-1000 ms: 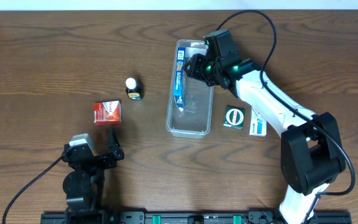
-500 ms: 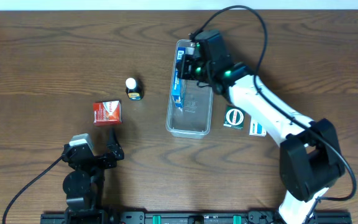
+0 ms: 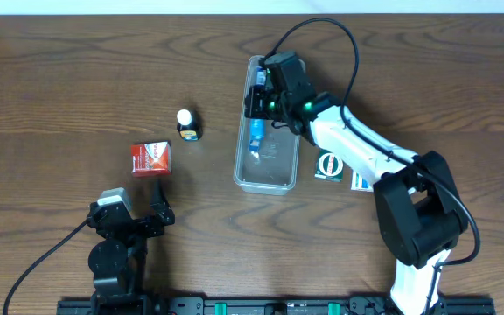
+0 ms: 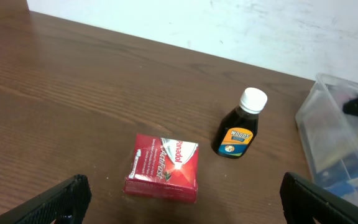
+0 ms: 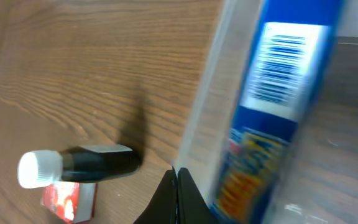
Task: Pack container
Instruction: 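Carry the blue box left and lower it into the clear container, then push the blue box flat into the container with the right gripper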
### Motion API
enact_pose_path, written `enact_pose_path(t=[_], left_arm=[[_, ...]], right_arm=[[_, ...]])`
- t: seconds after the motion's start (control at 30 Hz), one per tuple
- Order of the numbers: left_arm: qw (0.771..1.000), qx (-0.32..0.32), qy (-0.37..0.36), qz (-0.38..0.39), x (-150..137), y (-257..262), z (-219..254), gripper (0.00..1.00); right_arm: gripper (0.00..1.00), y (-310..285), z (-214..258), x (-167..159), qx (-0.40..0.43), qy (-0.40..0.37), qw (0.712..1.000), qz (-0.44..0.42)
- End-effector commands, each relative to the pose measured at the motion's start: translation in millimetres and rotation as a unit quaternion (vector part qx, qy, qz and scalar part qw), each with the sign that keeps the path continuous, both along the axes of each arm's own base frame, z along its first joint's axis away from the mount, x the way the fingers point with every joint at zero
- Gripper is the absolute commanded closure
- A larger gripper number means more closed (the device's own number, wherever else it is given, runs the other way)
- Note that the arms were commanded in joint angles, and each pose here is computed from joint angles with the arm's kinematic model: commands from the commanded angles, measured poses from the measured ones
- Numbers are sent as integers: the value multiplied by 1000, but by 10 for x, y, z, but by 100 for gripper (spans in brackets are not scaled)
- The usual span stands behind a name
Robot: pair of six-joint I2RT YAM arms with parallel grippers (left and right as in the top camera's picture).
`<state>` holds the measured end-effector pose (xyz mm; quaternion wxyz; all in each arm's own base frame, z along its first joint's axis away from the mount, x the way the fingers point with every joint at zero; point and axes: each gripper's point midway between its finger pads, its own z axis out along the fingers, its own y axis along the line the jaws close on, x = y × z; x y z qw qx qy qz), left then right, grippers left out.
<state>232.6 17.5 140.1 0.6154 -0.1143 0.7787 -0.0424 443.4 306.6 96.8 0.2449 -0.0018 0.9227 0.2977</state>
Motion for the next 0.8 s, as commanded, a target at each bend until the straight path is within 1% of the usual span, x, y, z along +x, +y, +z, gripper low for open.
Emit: enact_pose_path(t=[0.0,0.1,0.23,0.37,0.53,0.63,0.7,0.73,0.77], left_arm=[[1000,5,18,-6,-4,-18,-138,2],[1000,5,18,-6,-4,-18,-138,2],[1000,5,18,-6,-4,-18,-138,2],[1000,5,18,-6,-4,-18,-137,2],[1000,5,18,-6,-4,-18,-137,2],[1000,5,18,-6,-4,-18,-138,2],[1000,5,18,-6,-4,-18,-138,2],[1000,5,18,-6,-4,-18,-138,2],[1000,5,18,-6,-4,-18,-137,2]], right_arm=[[99,-231,-76,32,-24,17,999,-17],[99,-359,-150,1,-36,38,998,-24],[99,-421,-153,3,-42,39,998,-21],[99,-313,-23,-21,-26,15,999,25],[99,-264,219,-52,-8,-5,999,42],[95,-219,480,-112,2,-37,996,76],[89,-244,667,-169,1,-56,994,89],[84,-260,756,-197,-1,-66,993,94],[82,-272,826,-227,-2,-72,993,98]])
